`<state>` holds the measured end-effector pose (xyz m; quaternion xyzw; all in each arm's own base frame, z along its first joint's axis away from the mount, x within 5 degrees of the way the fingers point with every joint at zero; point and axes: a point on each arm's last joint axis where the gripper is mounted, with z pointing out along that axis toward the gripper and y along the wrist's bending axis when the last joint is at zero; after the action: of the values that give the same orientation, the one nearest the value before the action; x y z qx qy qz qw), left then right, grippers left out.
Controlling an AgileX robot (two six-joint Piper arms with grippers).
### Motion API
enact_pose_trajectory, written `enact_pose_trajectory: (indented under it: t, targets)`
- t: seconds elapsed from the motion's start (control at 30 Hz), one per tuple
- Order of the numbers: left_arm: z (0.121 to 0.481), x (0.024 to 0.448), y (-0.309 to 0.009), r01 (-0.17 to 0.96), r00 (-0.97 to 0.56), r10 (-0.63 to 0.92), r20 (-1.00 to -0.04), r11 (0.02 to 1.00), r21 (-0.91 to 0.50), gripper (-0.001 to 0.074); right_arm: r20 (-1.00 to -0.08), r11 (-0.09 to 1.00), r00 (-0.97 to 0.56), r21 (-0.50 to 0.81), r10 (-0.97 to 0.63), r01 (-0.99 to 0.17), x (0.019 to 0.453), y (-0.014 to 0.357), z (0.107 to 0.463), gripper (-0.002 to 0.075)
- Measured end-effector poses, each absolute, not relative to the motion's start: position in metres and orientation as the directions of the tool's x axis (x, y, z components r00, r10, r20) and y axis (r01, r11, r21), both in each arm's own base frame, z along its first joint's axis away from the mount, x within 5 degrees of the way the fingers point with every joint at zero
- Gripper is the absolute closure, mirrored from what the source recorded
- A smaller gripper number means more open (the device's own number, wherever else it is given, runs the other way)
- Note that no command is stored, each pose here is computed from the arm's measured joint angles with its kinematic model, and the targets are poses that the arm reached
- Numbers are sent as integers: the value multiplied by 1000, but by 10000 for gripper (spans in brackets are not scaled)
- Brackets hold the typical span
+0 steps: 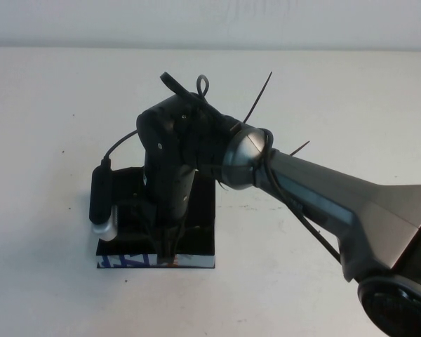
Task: Return glasses to glasses case
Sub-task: Place the glasses in the glasses case
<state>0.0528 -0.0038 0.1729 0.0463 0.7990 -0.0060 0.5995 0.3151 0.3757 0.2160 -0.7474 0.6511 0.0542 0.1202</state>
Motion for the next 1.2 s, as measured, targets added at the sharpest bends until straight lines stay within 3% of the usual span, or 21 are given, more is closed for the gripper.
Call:
enact_pose_trajectory:
  t: [0.3,0.57,0.77,0.9,1.07,1.2]
  targets:
    - [173,53,-4,81,-277,67,-959,996,46,736,-232,-125,148,-114,-961,-986,316,375,216,518]
    - [173,53,-4,81,-277,67,-959,996,46,736,-223,-127,155,-133,-962,-983,316,373,220,506]
    - [173,53,-4,81,-277,67,-959,996,46,736,-230,-102,149,-206,-962,-973,315,365,251,504]
    - [173,53,-4,81,-277,67,-959,996,46,736,-257,7,58,-245,-965,-970,313,357,276,503]
    - [173,53,-4,81,-277,67,-959,996,46,736,-315,184,-103,-239,-943,-953,295,336,312,552]
    - [173,53,-4,81,-277,67,-959,996,46,736,-313,268,-187,-242,-931,-933,271,305,334,673]
